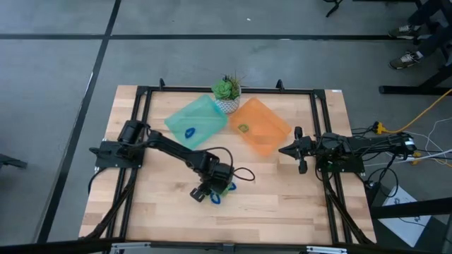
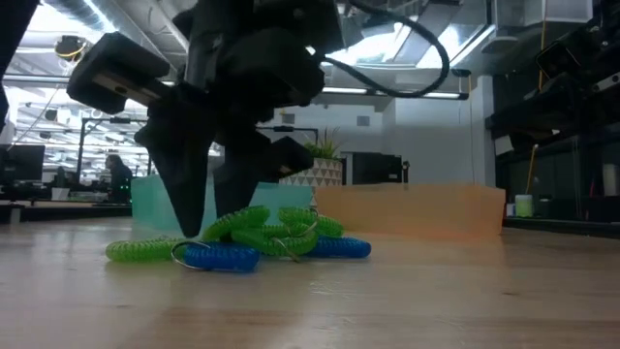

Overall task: Sort spring keychains
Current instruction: Put the green spring keychain into the orange bin

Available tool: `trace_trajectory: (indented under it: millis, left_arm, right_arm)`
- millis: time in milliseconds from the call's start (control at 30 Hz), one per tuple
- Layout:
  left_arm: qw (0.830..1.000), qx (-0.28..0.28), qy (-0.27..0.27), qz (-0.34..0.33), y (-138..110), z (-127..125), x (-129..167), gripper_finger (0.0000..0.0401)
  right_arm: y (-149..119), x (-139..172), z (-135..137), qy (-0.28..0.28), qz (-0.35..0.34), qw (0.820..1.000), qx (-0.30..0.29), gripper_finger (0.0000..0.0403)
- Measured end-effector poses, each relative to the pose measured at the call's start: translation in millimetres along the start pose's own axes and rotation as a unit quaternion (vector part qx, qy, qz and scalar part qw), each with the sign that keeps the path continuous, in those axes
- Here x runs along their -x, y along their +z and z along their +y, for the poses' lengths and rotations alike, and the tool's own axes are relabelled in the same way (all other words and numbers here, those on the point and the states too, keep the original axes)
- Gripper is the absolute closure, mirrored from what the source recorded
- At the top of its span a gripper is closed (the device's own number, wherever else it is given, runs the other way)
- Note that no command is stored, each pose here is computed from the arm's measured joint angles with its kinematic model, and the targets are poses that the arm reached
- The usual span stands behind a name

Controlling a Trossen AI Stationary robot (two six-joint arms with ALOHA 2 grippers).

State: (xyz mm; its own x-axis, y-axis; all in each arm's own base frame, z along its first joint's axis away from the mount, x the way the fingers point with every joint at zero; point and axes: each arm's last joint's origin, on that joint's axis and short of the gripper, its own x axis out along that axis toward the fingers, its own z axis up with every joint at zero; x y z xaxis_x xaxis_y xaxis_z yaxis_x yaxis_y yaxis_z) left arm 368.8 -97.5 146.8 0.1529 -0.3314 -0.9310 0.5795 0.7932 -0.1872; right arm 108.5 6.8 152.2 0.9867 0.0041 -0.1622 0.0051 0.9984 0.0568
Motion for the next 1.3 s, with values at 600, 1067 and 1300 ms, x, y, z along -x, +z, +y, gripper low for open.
trace_trajectory:
  millis: [600, 1067, 1300]
  left_arm:
    - [1.0, 0.0, 0.007, -0.001, -1, 4, 1, 0.037]
    - [0.998, 0.002, 0.052, 0.018, -2, 0, 23, 0.0379]
    - [0.995, 0.003, 0.089, 0.036, -6, -6, 41, 0.0377]
  right_arm:
    - [0, 0, 0, 0.0, 0.0, 1.0, 0.0, 0.0395]
    - [0, 0, 0, 0.0, 0.0, 1.0, 0.0, 0.0395]
    - [0, 0, 0, 0.0, 0.0, 1.0, 0.0, 0.0395]
